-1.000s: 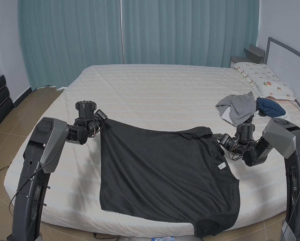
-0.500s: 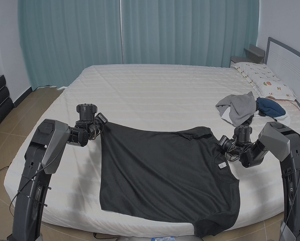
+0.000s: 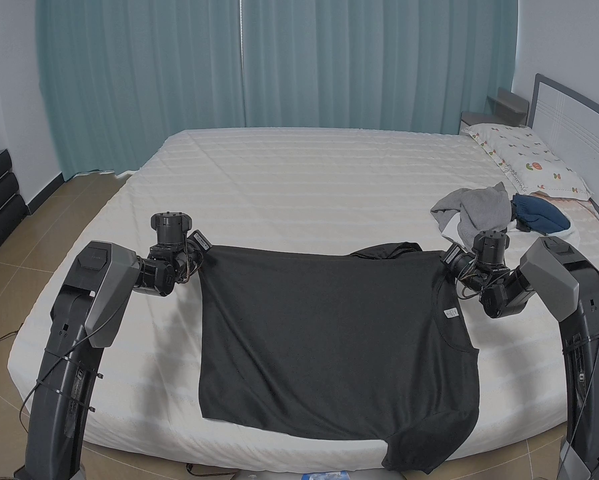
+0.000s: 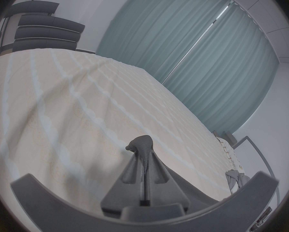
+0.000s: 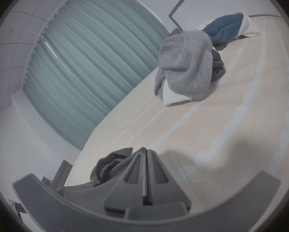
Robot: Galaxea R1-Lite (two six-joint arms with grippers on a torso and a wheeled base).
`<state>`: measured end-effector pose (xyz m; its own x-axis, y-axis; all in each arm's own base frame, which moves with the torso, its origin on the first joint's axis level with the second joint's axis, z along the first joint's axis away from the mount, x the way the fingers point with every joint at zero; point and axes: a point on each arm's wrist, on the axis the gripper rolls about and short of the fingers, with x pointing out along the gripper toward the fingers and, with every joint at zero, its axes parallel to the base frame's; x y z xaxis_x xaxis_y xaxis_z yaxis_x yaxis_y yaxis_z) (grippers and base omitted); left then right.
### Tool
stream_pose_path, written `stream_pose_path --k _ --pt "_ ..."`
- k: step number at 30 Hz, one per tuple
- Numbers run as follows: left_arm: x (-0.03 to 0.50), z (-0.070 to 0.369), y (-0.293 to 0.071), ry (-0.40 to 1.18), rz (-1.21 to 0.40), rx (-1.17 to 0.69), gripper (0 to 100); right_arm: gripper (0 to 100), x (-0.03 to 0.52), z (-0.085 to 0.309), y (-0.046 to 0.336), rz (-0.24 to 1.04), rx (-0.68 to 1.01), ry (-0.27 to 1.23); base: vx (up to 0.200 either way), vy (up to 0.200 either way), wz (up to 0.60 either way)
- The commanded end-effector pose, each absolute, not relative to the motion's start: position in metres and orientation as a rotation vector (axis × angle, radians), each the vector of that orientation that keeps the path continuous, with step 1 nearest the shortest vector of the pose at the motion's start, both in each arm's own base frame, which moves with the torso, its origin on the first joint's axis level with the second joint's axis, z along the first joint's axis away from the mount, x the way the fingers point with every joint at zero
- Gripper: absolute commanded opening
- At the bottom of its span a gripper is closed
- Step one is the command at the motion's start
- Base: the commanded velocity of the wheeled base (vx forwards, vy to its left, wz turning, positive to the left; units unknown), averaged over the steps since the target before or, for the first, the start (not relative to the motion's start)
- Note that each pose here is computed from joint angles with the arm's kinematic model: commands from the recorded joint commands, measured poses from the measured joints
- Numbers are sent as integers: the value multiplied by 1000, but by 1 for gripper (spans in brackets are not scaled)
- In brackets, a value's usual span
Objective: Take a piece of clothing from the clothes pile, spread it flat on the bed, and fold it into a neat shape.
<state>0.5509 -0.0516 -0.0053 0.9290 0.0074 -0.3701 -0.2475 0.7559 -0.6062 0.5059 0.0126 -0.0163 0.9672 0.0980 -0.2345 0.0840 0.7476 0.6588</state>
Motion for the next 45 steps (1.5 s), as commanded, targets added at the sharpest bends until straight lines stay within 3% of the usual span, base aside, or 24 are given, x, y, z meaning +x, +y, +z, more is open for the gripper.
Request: stream_pose_path --k 1,7,8,14,22,33,40,45 --pt "551 -11 -51 361 141 -706 0 0 511 -15 14 17 726 238 0 0 0" --pt "551 -15 -52 378 144 -705 0 0 512 -28 16 7 711 255 0 0 0" --pt "551 -15 -52 378 144 -705 100 100 512 -29 16 7 709 256 0 0 0" --pt "550 -14 -52 378 146 -705 100 100 507 -35 17 -3 694 284 0 0 0" --pt "533 15 -31 388 188 -720 100 100 472 7 4 -6 710 305 0 0 0" --pt "412 99 -12 534 125 -858 100 100 363 50 -6 8 761 478 0 0 0" --pt "343 87 -22 736 50 -891 100 100 316 40 -1 -20 767 592 0 0 0" --pt "304 64 -35 830 64 -931 100 100 278 27 2 50 788 642 0 0 0"
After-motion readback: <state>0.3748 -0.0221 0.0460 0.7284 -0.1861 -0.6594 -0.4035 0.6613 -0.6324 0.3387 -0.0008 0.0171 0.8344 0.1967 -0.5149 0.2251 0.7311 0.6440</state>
